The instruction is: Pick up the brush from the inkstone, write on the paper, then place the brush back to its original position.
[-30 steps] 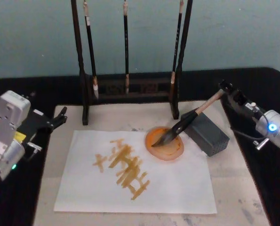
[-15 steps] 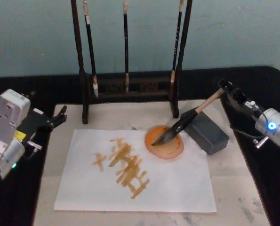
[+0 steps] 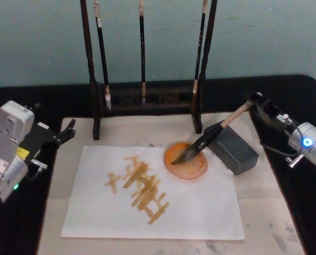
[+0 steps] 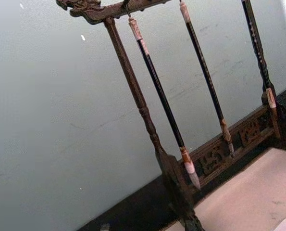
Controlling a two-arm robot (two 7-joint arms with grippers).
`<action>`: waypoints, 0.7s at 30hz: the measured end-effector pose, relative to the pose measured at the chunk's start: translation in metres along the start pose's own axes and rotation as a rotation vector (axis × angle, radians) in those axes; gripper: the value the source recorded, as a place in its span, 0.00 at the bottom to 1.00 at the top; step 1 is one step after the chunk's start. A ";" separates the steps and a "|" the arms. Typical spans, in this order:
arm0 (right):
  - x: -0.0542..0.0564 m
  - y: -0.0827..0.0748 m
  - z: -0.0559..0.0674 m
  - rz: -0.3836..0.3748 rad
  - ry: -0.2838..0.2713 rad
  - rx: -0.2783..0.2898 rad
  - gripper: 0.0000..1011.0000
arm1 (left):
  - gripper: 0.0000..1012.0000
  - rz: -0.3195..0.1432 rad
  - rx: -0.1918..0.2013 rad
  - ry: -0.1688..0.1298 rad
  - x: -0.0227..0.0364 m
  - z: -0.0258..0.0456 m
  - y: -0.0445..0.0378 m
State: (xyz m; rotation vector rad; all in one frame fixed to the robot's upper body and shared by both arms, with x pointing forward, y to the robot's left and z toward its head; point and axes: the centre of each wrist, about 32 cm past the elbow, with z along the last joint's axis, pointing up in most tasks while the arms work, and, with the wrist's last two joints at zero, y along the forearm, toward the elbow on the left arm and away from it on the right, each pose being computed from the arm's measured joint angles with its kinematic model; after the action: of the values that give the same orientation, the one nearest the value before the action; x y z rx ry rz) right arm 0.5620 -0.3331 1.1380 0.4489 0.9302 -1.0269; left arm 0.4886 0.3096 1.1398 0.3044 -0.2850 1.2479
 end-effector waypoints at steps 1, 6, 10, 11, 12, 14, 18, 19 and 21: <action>0.000 0.000 0.000 0.000 0.000 0.000 0.50 | 1.00 0.000 0.000 0.000 0.0000 0.0000 0.0000; 0.000 0.000 0.000 0.000 0.001 0.000 0.32 | 1.00 0.000 0.000 0.000 0.0000 0.0000 0.0000; 0.000 0.000 0.000 0.000 0.002 0.000 0.20 | 1.00 0.000 0.000 0.000 0.0000 0.0000 0.0000; 0.000 0.000 0.000 0.000 0.002 0.000 0.18 | 1.00 0.000 0.000 0.000 0.0000 0.0000 0.0000; 0.000 0.000 0.000 0.000 0.002 0.000 0.17 | 1.00 0.000 0.000 0.000 0.0000 0.0000 0.0000; 0.000 0.000 0.000 0.000 0.002 0.000 0.17 | 1.00 0.000 0.000 0.000 0.0000 0.0000 0.0000; 0.000 0.000 0.000 0.000 0.002 0.000 0.17 | 1.00 0.000 0.000 0.000 0.0000 0.0000 0.0000; 0.000 0.000 0.000 0.000 0.002 0.000 0.17 | 1.00 0.000 0.000 0.000 0.0000 0.0000 0.0000; 0.000 0.000 0.000 0.000 0.002 0.000 0.17 | 1.00 0.000 0.000 0.000 0.0000 0.0000 0.0000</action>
State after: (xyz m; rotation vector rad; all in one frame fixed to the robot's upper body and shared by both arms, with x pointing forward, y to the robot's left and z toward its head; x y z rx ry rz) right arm 0.5618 -0.3332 1.1381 0.4498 0.9319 -1.0266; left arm 0.4886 0.3097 1.1398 0.3044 -0.2850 1.2480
